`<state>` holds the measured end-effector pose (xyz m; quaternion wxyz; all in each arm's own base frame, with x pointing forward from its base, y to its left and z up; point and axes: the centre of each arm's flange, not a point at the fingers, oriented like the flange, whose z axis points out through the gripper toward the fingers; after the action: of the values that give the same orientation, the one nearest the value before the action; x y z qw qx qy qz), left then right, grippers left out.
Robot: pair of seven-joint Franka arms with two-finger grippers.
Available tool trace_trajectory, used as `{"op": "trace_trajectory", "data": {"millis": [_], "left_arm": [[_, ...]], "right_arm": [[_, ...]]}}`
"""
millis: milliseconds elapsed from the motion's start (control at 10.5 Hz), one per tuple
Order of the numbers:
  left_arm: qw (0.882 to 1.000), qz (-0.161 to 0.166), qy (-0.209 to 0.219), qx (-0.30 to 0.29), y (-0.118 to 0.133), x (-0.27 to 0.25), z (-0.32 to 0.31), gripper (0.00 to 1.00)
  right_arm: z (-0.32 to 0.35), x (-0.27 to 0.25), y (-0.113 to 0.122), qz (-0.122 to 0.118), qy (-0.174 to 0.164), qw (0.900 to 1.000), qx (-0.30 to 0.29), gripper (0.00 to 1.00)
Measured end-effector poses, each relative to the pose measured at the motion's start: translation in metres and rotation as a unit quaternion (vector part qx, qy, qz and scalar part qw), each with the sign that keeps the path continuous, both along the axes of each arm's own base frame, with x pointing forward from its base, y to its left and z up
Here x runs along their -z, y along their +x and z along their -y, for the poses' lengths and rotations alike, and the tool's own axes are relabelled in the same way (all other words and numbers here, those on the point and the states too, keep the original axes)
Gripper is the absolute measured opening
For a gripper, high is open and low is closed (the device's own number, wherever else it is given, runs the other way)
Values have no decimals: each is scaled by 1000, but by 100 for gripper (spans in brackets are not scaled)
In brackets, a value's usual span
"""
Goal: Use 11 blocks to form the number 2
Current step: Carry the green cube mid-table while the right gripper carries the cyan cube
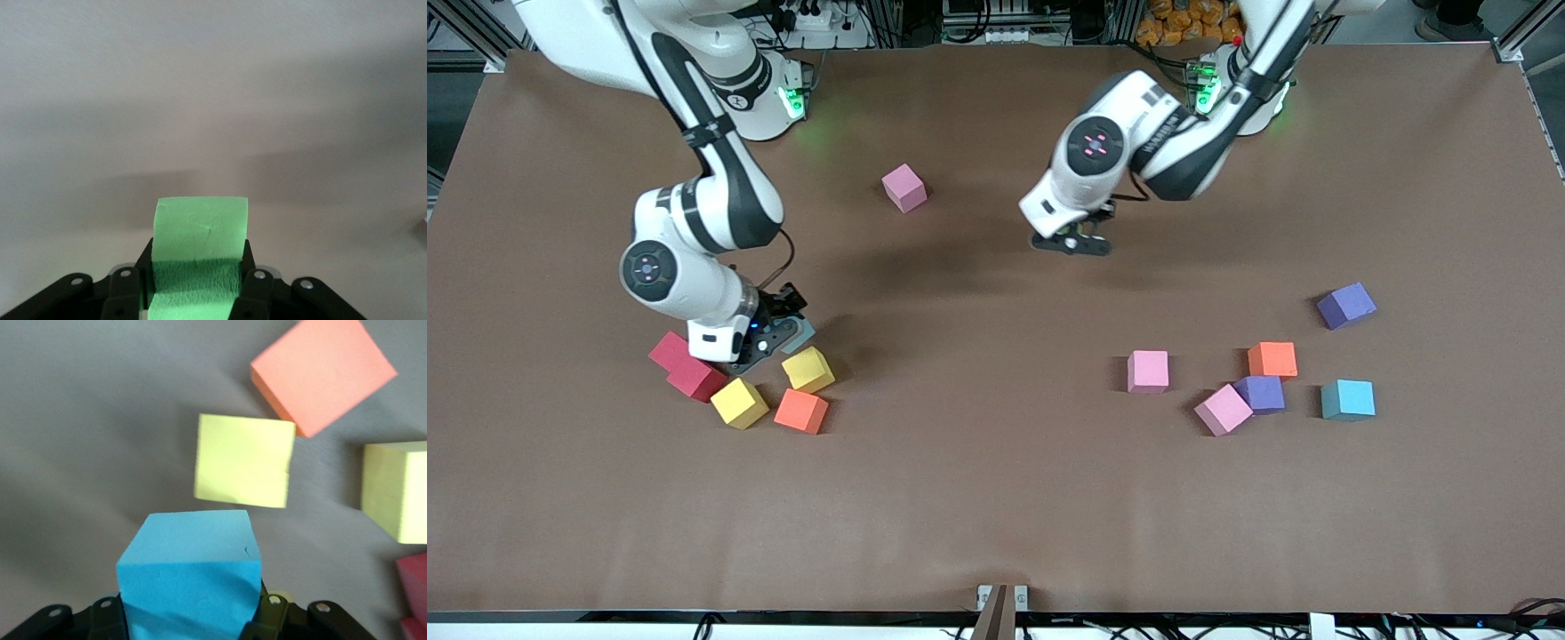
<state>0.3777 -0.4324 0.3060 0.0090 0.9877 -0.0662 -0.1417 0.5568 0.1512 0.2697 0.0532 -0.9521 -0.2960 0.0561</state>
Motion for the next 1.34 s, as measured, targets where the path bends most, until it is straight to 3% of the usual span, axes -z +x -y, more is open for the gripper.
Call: {"op": "trace_trajectory", "data": {"millis": [382,1146,1336], "left_arm": [[1000,-11,-11,2,-32,36,43,49],[999,-17,11,42,-63,87,65,49],[999,-18,12,27,-64,93,75,49]], "right_arm": [[-40,-7,-6,3,-6,999,40,61],[-83,-15,-16,6,-14,995,95,61],[-90,-15,-19,6,-15,995,96,61]]}}
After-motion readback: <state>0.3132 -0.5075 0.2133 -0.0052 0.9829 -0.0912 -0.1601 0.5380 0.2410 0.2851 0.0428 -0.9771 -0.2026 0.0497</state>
